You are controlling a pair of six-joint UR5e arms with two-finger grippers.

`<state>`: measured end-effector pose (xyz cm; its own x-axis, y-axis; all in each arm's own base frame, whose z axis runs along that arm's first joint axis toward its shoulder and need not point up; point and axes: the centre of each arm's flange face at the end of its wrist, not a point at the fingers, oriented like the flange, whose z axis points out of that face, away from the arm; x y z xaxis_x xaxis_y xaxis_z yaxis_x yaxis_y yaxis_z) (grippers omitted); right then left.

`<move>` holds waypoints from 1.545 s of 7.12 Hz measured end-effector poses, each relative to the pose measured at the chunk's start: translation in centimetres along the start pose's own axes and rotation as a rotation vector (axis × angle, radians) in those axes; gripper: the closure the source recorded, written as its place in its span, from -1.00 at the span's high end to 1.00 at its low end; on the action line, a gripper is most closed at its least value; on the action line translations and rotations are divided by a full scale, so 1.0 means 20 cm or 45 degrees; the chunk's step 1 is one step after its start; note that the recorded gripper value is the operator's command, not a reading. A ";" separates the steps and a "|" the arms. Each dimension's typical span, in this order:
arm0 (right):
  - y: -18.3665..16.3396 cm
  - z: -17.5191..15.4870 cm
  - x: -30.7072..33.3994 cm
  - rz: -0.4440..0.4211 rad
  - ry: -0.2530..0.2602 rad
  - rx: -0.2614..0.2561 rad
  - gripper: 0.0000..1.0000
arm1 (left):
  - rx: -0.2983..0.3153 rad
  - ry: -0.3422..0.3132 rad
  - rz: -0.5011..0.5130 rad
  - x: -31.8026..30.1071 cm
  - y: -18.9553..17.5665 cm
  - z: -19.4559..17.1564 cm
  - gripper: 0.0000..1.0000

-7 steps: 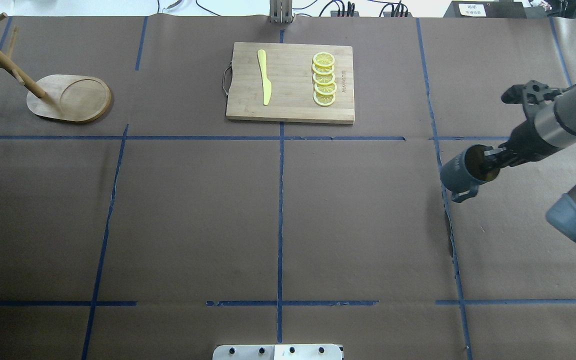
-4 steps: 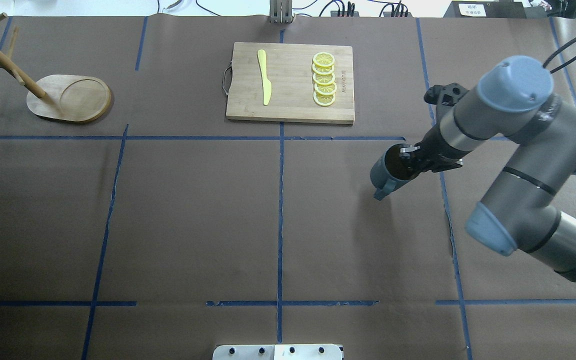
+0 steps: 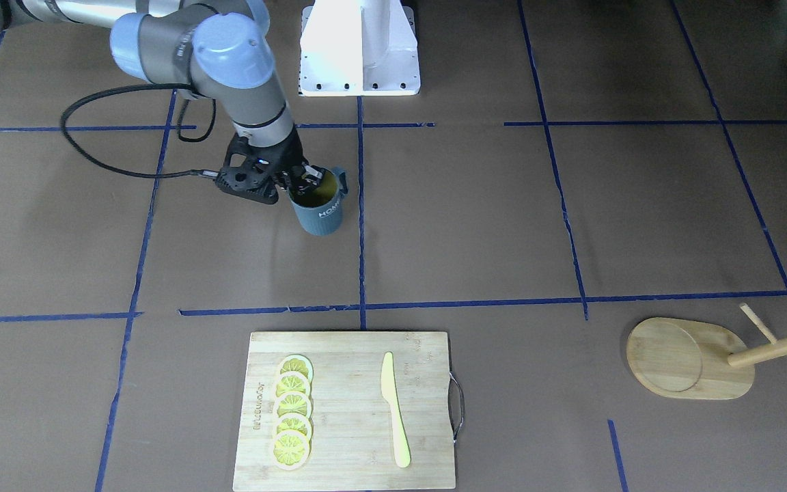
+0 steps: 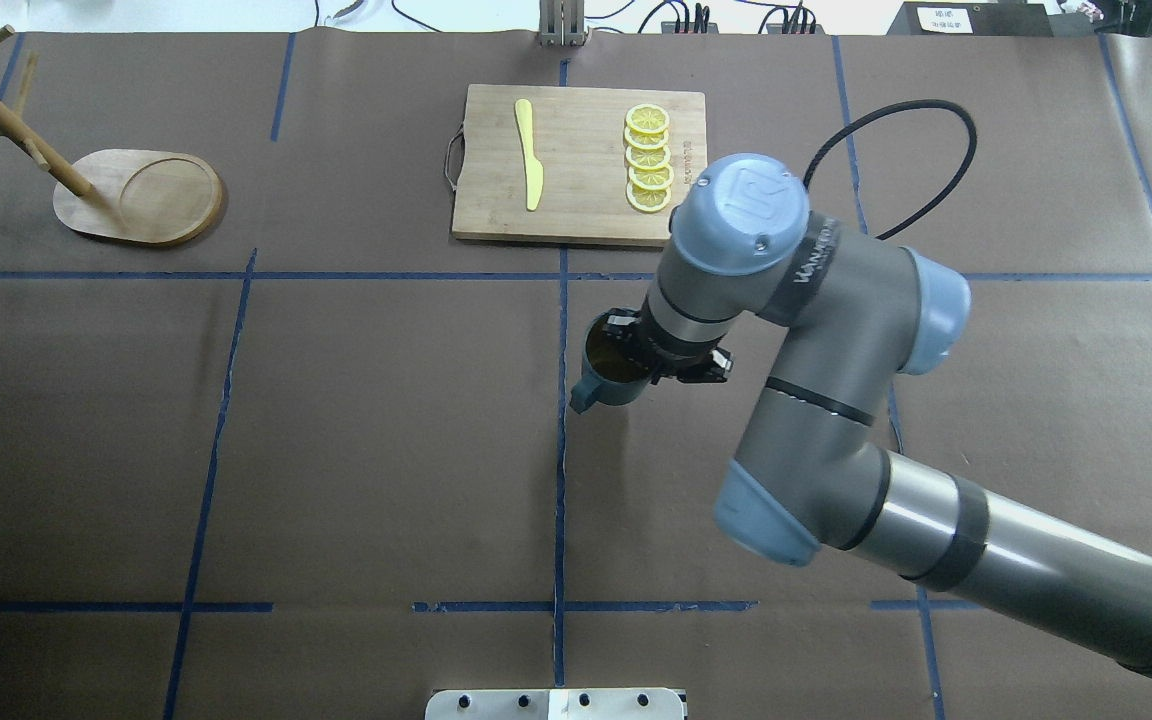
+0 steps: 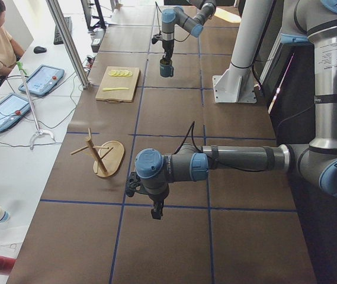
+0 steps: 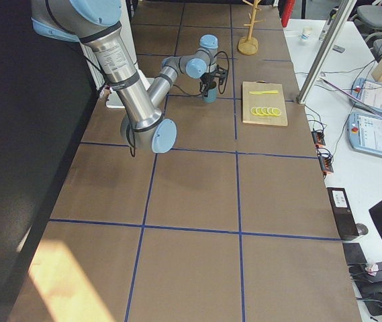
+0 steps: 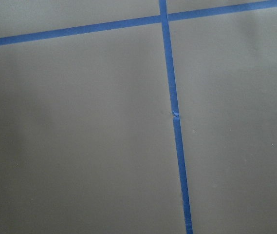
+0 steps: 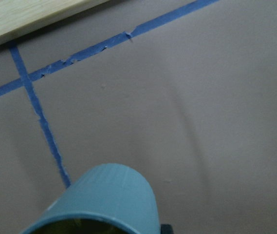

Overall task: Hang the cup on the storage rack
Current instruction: 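Carry the mug with the right gripper to the table center, set it upright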

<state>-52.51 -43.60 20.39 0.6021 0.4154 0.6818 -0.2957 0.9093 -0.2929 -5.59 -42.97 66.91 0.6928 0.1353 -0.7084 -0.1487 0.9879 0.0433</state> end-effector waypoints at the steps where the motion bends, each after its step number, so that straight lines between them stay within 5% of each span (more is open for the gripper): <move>1: 0.09 0.06 -0.13 0.072 0.015 0.010 -0.87 | -0.001 0.000 -0.001 0.00 0.00 0.00 1.00; 2: 0.16 0.12 -0.20 0.112 0.028 0.014 -0.65 | -0.001 0.000 -0.001 0.00 0.00 0.00 1.00; 3: 0.20 0.15 -0.22 0.126 0.036 0.012 0.72 | -0.001 0.000 -0.001 0.00 0.00 0.00 1.00; 4: 0.22 0.16 -0.23 0.128 0.041 0.010 1.00 | -0.001 0.000 -0.001 0.00 0.00 0.00 1.00; 7: 0.23 0.11 -0.24 0.109 0.015 0.006 1.00 | 0.000 0.000 0.000 0.00 0.00 0.00 1.00; 9: 0.17 -0.15 -0.23 0.071 -0.056 0.016 1.00 | 0.000 0.000 0.000 0.00 0.00 0.00 1.00; 11: -0.10 -0.38 -0.10 -0.062 -0.038 0.012 1.00 | 0.007 -0.001 0.008 0.01 0.00 -0.01 1.00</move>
<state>-47.50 -46.02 14.52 0.5936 0.3698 0.7147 -0.2737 0.9280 -0.2529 -5.58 -43.04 66.56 0.6927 0.1413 -0.7073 -0.1487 0.9875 0.0516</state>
